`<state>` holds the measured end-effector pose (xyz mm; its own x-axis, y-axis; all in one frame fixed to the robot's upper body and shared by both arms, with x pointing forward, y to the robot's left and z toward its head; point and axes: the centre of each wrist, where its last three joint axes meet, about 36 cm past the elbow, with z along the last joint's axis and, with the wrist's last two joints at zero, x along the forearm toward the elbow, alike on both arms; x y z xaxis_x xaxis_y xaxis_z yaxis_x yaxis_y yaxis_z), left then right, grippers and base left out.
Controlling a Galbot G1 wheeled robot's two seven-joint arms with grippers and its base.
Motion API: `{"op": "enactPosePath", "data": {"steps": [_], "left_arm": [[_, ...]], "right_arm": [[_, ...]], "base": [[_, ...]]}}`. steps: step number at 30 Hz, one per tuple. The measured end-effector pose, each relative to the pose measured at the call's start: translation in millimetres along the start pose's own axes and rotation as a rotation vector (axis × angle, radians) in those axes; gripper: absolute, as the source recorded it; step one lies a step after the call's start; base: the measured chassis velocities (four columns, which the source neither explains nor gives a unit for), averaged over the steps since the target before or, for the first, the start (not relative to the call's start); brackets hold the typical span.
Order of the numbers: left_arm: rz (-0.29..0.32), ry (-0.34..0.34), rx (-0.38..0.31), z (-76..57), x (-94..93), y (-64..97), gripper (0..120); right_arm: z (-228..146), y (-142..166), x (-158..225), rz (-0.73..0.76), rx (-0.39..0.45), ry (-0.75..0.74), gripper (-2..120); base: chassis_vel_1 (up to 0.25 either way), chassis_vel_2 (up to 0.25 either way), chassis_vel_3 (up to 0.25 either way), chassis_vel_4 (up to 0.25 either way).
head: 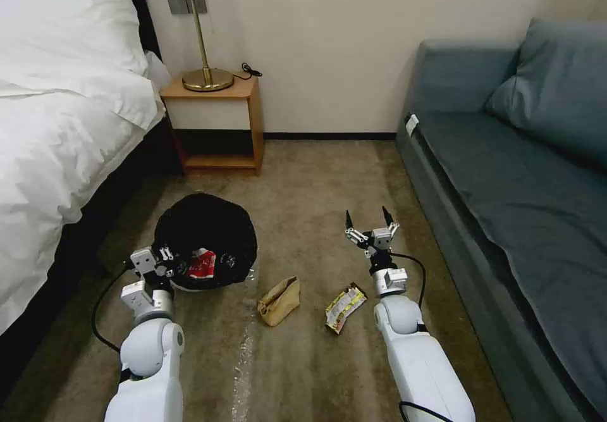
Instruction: Pick up the trash bin, then pick up the garbage on the floor and place it into the trash bin.
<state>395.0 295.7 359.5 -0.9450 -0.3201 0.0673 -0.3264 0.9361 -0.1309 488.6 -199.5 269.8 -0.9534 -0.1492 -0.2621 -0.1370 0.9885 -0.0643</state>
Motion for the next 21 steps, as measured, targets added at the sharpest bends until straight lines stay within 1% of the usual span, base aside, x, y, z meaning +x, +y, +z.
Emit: {"op": "enactPosePath", "data": {"steps": [7, 10, 12, 16, 18, 19, 21], "left_arm": [[-0.003, -0.002, -0.002, -0.9, 1.2, 2.4, 4], [-0.004, -0.004, -0.002, -1.9, 1.2, 3.7, 4], [-0.004, -0.005, -0.002, -2.2, 0.9, 4.2, 4], [-0.004, -0.005, -0.002, -2.3, 0.8, 4.1, 4], [-0.003, -0.005, -0.002, -2.4, 0.7, 3.9, 4], [-0.003, -0.005, -0.002, -2.4, 0.7, 3.9, 4], [-0.002, -0.005, -0.003, -3.1, 0.1, 4.3, 4]], "right_arm": [[0.0, 2.5, -0.1, -0.013, 0.001, -0.007, 100], [-0.1, 1.0, -1.2, -0.028, 0.018, -0.013, 100], [-0.8, -0.1, -4.7, -0.049, 0.048, -0.017, 100], [-0.1, 3.1, -7.2, -0.065, 0.061, -0.008, 100], [3.0, 5.6, -8.8, -0.103, 0.070, 0.041, 100], [3.0, 5.6, -8.8, -0.103, 0.070, 0.041, 100], [3.6, 6.9, -9.3, -0.131, 0.057, 0.104, 100]], "base": [[0.000, 0.000, 0.000, 0.000], [0.000, 0.000, 0.000, 0.000], [0.000, 0.000, 0.000, 0.000], [0.000, 0.000, 0.000, 0.000], [0.000, 0.000, 0.000, 0.000], [0.000, 0.000, 0.000, 0.000], [0.000, 0.000, 0.000, 0.000]]}}
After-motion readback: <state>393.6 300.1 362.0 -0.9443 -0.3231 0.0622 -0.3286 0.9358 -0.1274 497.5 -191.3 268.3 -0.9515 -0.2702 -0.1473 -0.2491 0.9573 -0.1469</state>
